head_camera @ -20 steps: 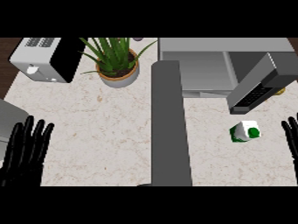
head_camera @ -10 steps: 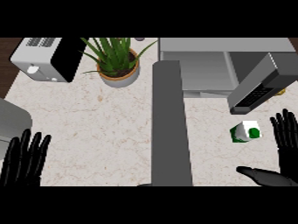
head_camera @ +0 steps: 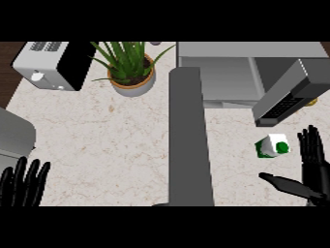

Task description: Pick up the milk, place it into the microwave and close the microwave

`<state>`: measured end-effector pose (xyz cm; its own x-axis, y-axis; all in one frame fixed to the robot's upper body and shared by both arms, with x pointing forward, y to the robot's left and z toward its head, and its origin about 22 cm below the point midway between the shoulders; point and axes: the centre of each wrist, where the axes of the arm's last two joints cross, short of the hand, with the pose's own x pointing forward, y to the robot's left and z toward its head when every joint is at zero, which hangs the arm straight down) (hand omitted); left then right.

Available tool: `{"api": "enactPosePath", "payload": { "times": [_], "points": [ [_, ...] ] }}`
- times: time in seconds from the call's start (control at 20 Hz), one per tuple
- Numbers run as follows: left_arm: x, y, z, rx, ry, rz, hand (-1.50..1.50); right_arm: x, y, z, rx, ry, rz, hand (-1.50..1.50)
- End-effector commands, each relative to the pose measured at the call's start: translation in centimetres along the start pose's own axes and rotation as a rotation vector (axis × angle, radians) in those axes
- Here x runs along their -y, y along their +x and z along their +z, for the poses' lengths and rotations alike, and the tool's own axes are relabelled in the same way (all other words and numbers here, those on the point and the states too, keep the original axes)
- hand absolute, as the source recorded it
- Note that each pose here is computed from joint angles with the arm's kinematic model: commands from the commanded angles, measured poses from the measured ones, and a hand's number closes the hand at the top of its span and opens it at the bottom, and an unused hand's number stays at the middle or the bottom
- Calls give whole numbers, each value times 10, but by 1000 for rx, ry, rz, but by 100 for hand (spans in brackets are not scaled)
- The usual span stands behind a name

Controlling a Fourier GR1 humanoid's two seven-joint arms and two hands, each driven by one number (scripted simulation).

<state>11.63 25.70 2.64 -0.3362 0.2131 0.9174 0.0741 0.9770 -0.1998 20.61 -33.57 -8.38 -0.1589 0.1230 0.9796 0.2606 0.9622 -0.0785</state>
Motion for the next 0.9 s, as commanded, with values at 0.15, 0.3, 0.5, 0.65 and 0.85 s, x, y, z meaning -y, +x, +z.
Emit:
{"api": "enactPosePath", "payload": {
  "times": [0.15, 0.3, 0.5, 0.65, 0.85],
  "points": [
    [-3, -1, 16, 12, -8, 3, -150, -9, -39, -7, 2, 6, 36, -150],
    [11, -24, 2, 2, -7, -4, -150, -1, -56, 7, 8, 11, 33, -150],
    [-3, -8, 23, 3, -8, -3, -150, -6, -56, -17, 15, 2, 15, -150],
    [-1, -13, 6, 3, 8, 9, -150, 12, -73, 12, 19, -4, 34, -150],
    [-6, -15, 17, 0, 9, 17, -150, 12, -75, -1, 10, 25, 44, -150]
  ]
}}
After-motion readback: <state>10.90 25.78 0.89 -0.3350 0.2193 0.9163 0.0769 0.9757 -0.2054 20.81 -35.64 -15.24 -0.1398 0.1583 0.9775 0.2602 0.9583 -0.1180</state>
